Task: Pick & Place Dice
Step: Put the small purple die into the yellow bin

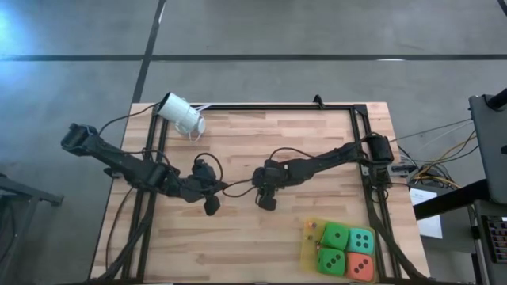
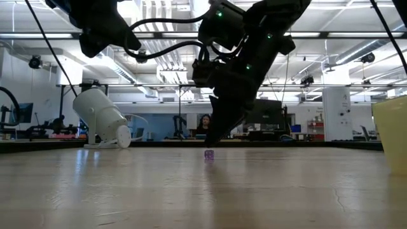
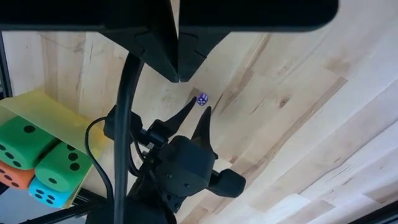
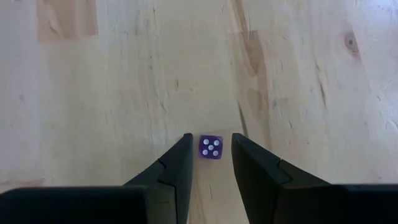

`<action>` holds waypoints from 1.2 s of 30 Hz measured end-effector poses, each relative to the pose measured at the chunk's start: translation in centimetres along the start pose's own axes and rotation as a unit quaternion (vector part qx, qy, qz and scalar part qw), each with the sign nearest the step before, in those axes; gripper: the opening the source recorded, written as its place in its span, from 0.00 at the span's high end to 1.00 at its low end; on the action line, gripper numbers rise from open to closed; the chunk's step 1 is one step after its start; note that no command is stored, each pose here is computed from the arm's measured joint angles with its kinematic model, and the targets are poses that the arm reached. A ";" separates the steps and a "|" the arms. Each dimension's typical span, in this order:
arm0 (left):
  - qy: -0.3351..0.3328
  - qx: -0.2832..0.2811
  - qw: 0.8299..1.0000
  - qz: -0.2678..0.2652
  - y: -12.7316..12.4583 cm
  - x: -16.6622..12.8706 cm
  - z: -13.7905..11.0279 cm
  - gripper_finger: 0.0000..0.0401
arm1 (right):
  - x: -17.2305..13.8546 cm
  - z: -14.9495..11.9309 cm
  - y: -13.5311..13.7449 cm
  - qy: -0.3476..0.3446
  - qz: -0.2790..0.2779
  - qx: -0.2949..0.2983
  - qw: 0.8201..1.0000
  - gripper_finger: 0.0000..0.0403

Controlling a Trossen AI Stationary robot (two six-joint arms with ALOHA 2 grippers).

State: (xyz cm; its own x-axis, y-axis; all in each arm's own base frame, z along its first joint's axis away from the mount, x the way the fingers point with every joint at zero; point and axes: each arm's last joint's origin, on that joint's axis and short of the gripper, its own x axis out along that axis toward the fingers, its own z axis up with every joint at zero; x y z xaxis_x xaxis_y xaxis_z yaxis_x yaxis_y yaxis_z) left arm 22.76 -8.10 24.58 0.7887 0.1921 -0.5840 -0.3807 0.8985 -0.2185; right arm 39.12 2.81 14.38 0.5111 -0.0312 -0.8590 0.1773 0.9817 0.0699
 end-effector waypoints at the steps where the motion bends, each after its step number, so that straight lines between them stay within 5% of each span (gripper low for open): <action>1: 0.000 0.000 1.000 0.000 0.0 0.0 0.0 0.99 | 0.0 0.0 0.0 0.000 0.000 0.000 1.000 0.74; 36: 0.000 0.000 1.000 0.000 0.0 0.0 0.0 0.99 | 0.6 -0.9 -0.2 -0.011 -0.002 0.006 1.000 0.74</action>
State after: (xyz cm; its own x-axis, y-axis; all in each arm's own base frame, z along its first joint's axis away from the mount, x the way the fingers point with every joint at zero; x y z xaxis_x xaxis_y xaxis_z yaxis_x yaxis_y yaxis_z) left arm 22.75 -8.10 24.57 0.7881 0.1920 -0.5848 -0.3806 0.8987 -0.2179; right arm 38.67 2.76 13.39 0.5284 -0.0403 -0.8480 0.1904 0.9791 0.0721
